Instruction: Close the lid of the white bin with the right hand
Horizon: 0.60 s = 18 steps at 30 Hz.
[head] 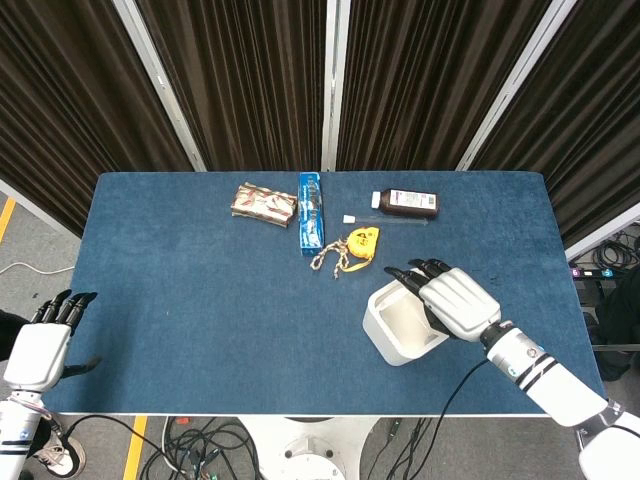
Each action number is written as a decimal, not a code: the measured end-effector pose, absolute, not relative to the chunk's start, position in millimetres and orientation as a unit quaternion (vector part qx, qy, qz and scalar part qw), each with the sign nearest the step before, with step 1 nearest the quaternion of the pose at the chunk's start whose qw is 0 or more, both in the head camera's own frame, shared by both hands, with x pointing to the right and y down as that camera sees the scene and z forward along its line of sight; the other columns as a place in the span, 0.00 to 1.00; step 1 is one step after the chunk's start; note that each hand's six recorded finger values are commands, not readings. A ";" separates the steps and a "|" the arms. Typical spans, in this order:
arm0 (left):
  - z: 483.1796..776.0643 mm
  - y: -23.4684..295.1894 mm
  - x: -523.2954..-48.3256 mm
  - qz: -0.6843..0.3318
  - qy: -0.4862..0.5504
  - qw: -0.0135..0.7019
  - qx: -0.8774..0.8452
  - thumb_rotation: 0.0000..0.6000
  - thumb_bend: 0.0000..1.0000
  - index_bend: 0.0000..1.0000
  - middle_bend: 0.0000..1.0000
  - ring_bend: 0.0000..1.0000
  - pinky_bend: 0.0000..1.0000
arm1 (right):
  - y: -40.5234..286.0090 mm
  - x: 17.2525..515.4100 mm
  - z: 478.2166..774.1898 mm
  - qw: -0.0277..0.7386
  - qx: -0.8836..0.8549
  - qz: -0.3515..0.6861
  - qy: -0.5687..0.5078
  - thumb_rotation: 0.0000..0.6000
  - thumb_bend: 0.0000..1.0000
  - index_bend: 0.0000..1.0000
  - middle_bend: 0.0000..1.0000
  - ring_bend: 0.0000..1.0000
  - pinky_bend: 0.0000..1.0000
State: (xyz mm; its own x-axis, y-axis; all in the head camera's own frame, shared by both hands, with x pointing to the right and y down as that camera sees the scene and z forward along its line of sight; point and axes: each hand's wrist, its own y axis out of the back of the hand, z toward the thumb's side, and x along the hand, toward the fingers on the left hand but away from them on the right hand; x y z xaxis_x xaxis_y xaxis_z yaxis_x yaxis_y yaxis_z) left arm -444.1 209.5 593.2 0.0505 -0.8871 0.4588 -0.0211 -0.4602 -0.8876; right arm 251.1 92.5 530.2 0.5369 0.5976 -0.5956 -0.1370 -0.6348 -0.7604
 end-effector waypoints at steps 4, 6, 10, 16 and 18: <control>593.4 210.2 -443.3 -0.584 0.363 0.371 -0.624 1.00 0.00 0.13 0.14 0.06 0.18 | 101.2 255.6 527.4 0.406 -0.778 0.457 -0.142 1.00 1.00 0.01 0.24 0.11 0.19; 593.6 210.6 -442.7 -0.583 0.363 0.370 -0.625 1.00 0.00 0.13 0.14 0.06 0.18 | 107.5 258.8 527.0 0.407 -0.778 0.460 -0.136 1.00 1.00 0.02 0.25 0.13 0.20; 593.5 211.0 -441.7 -0.583 0.362 0.371 -0.626 1.00 0.00 0.13 0.14 0.06 0.18 | 118.9 263.7 527.7 0.407 -0.777 0.465 -0.123 1.00 1.00 0.02 0.25 0.13 0.21; 592.8 210.6 -440.5 -0.581 0.361 0.372 -0.627 1.00 0.00 0.13 0.14 0.06 0.19 | 134.9 272.9 535.0 0.395 -0.777 0.479 -0.105 1.00 1.00 0.02 0.25 0.13 0.21; 592.6 210.4 -440.1 -0.580 0.361 0.373 -0.627 1.00 0.00 0.13 0.14 0.06 0.19 | 139.2 276.5 539.7 0.389 -0.777 0.484 -0.099 1.00 1.00 0.02 0.25 0.13 0.21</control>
